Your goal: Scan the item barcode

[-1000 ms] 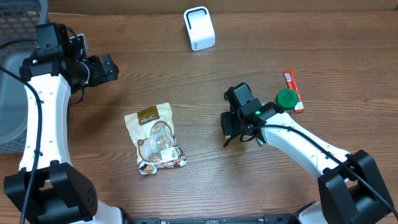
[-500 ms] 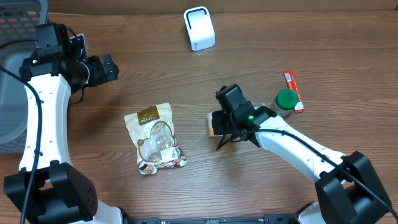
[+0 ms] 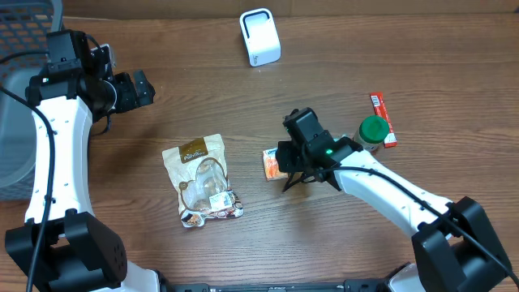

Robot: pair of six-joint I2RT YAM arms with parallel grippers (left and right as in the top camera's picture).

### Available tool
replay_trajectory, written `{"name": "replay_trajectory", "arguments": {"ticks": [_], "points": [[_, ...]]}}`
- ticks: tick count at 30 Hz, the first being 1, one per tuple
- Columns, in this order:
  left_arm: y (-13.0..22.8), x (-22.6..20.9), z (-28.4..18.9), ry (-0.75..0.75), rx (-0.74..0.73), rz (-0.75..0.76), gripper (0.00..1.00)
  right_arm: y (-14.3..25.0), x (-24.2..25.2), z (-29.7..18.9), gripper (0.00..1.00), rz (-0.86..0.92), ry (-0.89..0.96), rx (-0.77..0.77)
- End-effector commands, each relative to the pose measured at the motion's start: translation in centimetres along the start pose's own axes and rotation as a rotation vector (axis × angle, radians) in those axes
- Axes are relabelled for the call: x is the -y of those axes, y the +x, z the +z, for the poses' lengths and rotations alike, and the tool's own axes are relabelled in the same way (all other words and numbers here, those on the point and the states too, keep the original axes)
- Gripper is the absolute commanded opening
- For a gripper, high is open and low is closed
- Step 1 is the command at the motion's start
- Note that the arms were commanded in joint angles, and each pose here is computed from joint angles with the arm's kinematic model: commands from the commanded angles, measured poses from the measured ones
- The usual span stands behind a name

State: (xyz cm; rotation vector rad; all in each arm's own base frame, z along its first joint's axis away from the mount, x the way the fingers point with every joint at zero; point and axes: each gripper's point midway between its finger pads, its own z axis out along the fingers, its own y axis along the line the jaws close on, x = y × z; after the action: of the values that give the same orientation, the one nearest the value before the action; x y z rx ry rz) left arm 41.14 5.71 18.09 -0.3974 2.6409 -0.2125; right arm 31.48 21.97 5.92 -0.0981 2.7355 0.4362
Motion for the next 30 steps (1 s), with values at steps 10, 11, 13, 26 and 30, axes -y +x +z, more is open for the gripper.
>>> {"name": "replay_trajectory", "arguments": {"ticks": [10, 11, 13, 26, 30], "points": [[-0.1, 0.0, 0.0, -0.004, 0.003, -0.007, 1.0, 2.1, -0.2, 1.9, 0.42, 0.023, -0.082, -0.127], [-0.1, 0.0, 0.0, -0.004, 0.003, -0.007, 1.0, 2.1, -0.2, 1.9, 0.42, 0.023, -0.082, -0.126], [-0.1, 0.0, 0.0, -0.004, 0.003, -0.007, 1.0, 2.1, -0.2, 1.9, 0.41, 0.023, -0.083, -0.126], [-0.1, 0.0, 0.0, -0.004, 0.003, -0.007, 1.0, 2.3, 1.0, 1.6, 0.41, 0.044, -0.104, -0.171], [-0.1, 0.0, 0.0, -0.004, 0.003, -0.007, 1.0, 2.1, 0.8, 1.3, 0.41, 0.033, -0.161, -0.182]]}}
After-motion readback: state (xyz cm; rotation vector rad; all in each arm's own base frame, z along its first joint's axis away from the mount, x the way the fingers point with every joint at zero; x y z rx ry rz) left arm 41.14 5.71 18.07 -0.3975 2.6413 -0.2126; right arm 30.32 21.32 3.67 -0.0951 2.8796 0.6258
